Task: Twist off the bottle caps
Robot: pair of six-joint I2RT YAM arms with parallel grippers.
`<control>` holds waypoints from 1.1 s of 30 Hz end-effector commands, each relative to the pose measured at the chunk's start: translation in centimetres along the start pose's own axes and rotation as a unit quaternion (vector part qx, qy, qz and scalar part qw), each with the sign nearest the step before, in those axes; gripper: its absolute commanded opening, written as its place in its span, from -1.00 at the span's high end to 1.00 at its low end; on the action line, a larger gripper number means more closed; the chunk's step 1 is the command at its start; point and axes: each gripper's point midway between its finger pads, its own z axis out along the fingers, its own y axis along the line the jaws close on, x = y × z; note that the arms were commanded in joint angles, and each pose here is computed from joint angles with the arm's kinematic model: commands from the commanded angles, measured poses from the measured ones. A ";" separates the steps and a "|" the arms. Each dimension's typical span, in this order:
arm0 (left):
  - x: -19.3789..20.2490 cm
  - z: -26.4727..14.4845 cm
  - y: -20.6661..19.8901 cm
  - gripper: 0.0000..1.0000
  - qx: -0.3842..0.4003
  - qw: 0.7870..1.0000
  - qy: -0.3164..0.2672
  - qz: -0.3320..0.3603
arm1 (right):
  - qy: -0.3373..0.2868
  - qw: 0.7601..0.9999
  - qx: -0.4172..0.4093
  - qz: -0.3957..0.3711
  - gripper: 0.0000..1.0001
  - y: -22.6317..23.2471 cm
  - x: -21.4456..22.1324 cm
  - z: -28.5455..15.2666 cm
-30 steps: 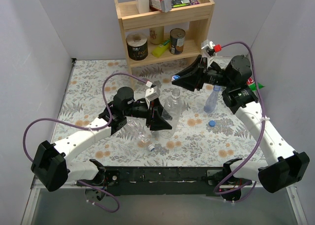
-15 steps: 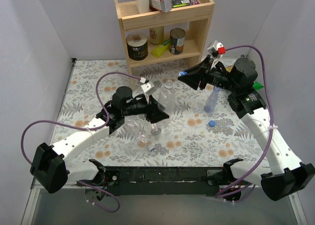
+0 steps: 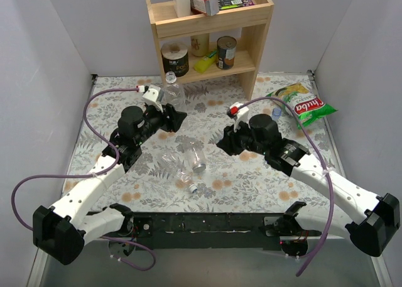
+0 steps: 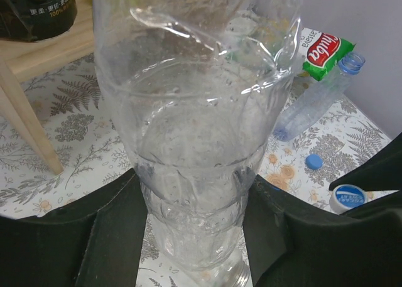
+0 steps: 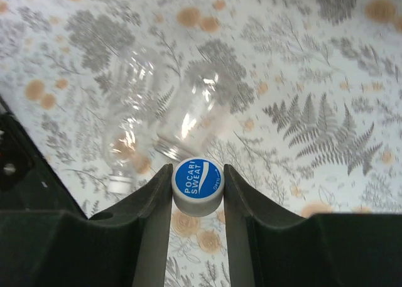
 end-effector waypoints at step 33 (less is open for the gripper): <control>0.6 0.5 -0.6 0.17 0.019 1.000 0.009 -0.003 | 0.084 0.951 0.280 0.098 0.40 -8.6 18.1 3.0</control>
